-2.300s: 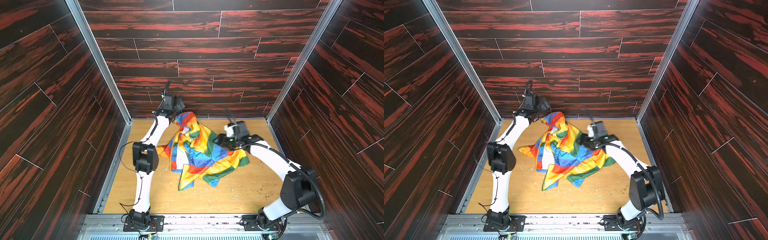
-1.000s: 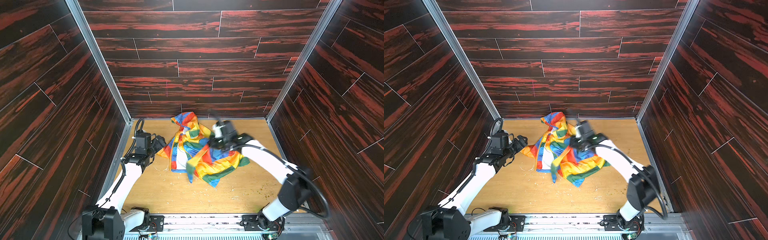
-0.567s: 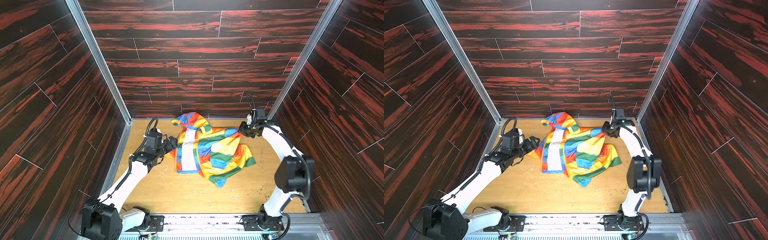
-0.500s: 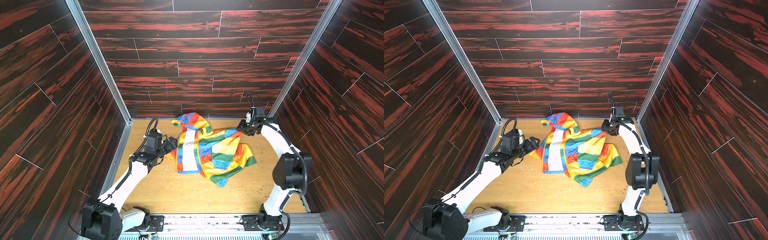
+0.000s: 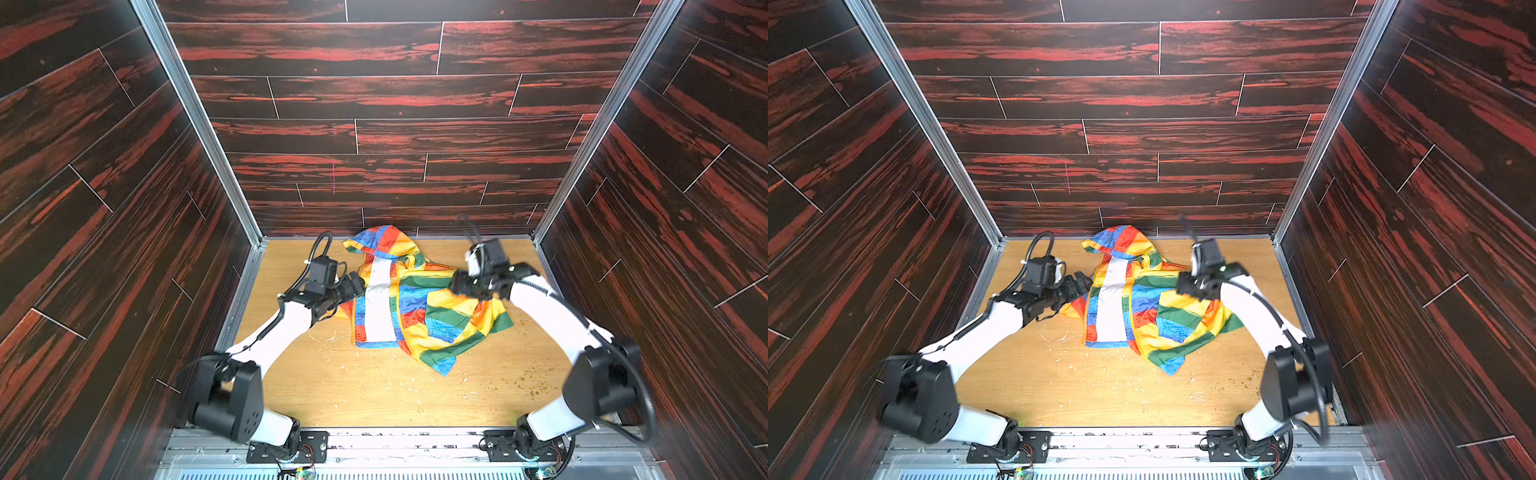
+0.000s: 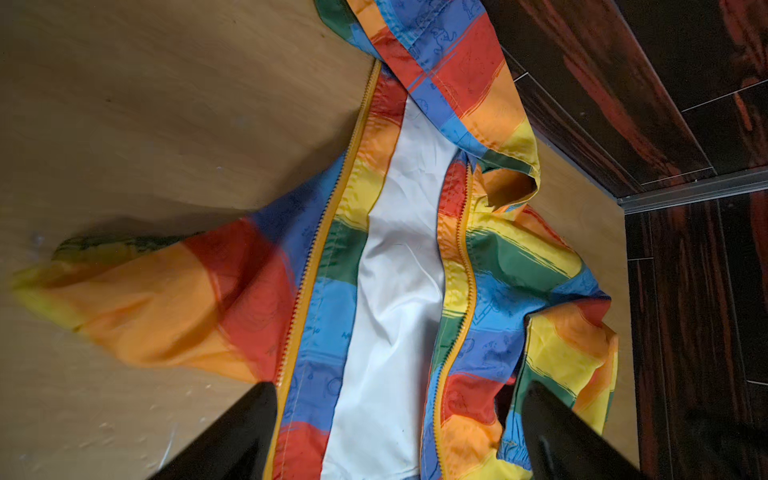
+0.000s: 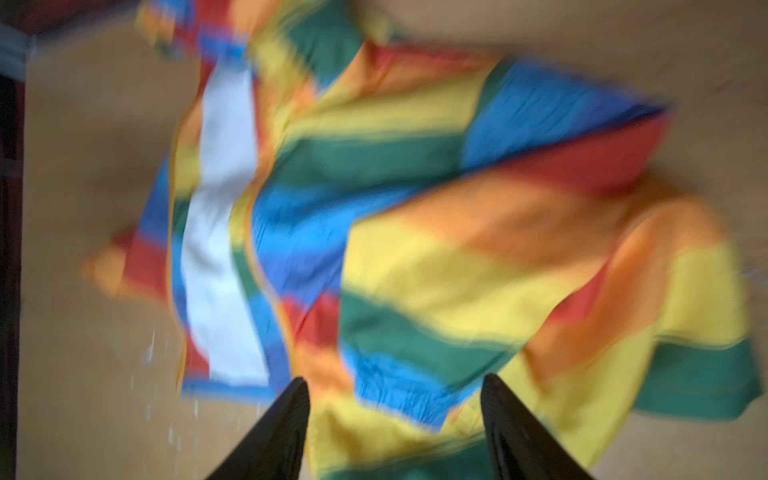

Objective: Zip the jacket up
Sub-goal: 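Grasp the jacket's front edges near the zipper with both grippers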

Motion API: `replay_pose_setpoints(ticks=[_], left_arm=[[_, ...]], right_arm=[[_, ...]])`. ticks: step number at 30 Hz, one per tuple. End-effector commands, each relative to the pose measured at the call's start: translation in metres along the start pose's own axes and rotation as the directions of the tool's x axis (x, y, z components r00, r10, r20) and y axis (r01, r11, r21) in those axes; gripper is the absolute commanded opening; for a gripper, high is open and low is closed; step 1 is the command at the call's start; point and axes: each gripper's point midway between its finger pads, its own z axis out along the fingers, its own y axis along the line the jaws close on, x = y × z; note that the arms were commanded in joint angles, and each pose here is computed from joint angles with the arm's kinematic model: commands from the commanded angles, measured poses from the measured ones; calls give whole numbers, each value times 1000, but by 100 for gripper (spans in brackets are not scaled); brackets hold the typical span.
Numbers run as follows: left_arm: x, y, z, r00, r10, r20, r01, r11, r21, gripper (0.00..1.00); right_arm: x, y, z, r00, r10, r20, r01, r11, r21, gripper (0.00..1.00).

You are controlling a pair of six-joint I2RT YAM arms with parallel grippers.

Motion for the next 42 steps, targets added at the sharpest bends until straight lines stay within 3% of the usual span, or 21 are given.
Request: replay_pose_setpoints(ticks=[1, 6, 9, 19, 22, 26, 29, 33, 42], left_arm=[[-12, -26, 19, 999, 51, 0, -51, 996, 69, 94], [-9, -43, 66, 992, 107, -59, -101, 990, 97, 94], [-3, -46, 91, 989, 124, -80, -116, 989, 95, 93], [9, -50, 133, 993, 115, -21, -113, 989, 94, 93], [15, -50, 139, 993, 118, 8, -118, 989, 86, 93], [23, -50, 151, 993, 121, 16, -122, 989, 79, 93], [26, -49, 160, 995, 103, 18, -104, 991, 86, 90], [28, -52, 169, 996, 87, 21, -89, 990, 107, 78], [14, -79, 172, 995, 95, 33, -99, 981, 167, 36]], right_arm=[[58, 15, 2, 994, -73, -84, 73, 997, -9, 68], [126, 39, 8, 971, -153, -183, 147, 988, -48, 70], [153, 39, 18, 955, -183, -235, 187, 982, -6, 71], [181, 23, 58, 936, -187, -299, 228, 968, 108, 69], [182, 18, 63, 936, -182, -302, 230, 964, 132, 60], [180, 18, 61, 942, -176, -285, 221, 966, 136, 33], [177, 20, 58, 946, -173, -274, 214, 969, 127, 19], [173, 26, 51, 950, -173, -259, 206, 973, 105, 7], [150, 46, 26, 966, -150, -210, 155, 988, 7, 3]])
